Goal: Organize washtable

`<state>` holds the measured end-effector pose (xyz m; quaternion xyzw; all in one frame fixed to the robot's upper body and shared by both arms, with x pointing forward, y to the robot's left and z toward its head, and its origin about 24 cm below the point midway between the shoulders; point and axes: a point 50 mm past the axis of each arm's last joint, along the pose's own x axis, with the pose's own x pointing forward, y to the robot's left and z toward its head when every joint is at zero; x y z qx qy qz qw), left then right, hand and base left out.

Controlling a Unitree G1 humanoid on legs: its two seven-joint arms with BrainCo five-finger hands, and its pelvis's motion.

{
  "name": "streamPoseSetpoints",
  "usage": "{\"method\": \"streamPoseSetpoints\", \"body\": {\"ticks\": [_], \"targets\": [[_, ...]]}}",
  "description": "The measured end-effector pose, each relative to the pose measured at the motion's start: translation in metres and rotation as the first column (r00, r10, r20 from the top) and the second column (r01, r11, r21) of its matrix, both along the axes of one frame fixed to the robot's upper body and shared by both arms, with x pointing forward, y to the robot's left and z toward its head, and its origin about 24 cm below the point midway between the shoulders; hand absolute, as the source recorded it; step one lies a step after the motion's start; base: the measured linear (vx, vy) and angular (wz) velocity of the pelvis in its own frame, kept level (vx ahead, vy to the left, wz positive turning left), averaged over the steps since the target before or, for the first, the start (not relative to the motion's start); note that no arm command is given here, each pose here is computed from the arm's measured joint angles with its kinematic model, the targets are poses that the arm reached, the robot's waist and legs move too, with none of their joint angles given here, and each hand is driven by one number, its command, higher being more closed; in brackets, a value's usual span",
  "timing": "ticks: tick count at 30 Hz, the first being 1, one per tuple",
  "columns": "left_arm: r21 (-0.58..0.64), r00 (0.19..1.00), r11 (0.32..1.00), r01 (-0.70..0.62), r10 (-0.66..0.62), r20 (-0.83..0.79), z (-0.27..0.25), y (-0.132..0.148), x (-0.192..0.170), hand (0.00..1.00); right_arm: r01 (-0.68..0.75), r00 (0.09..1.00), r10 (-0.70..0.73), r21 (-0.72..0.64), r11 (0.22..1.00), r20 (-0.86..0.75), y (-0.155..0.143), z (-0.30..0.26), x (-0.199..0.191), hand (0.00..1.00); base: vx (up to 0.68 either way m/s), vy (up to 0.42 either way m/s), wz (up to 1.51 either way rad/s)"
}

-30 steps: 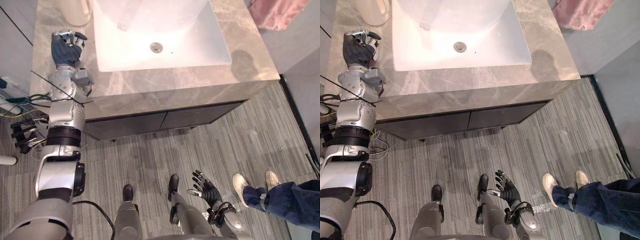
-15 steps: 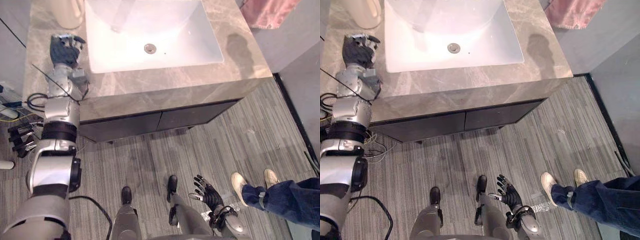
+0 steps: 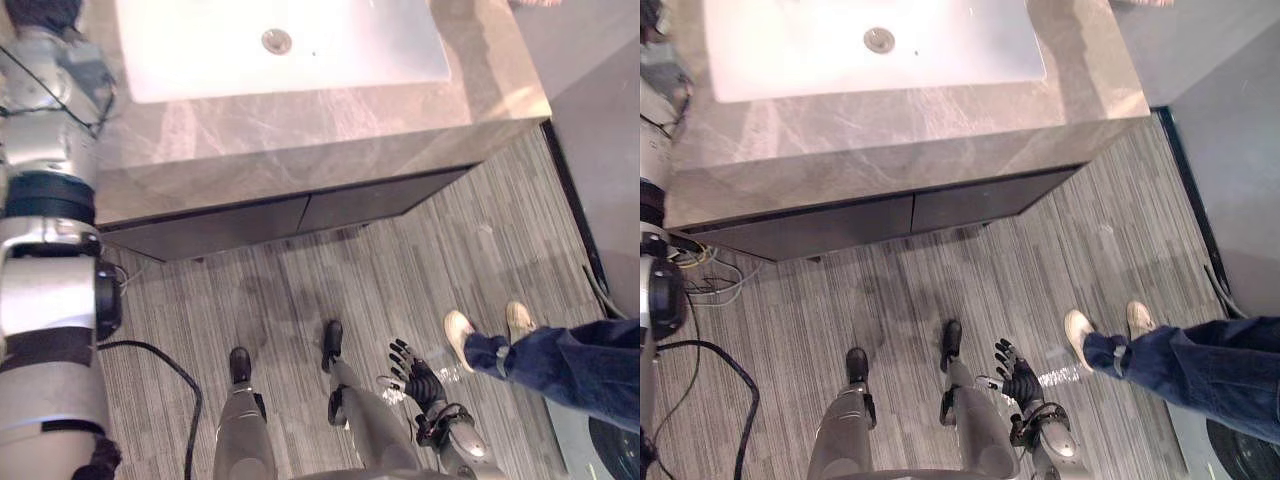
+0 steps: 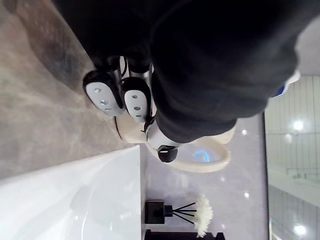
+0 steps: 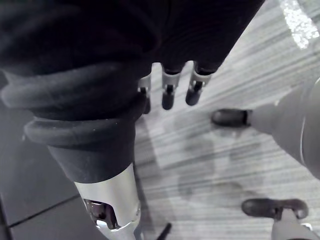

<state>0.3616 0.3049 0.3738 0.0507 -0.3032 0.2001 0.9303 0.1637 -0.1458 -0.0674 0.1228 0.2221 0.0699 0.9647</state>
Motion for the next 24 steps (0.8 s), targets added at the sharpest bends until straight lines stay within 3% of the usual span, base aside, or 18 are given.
{"method": "streamPoseSetpoints", "body": {"ticks": [24], "targets": [[0.043, 0.969, 0.999, -0.031, 0.020, 0.247, 0.091, -0.002, -0.045, 1.00, 0.033, 0.997, -0.036, 0.042, 0.999, 0.068, -0.002, 0.012, 0.010, 0.00, 0.01, -0.003, -0.01]]}}
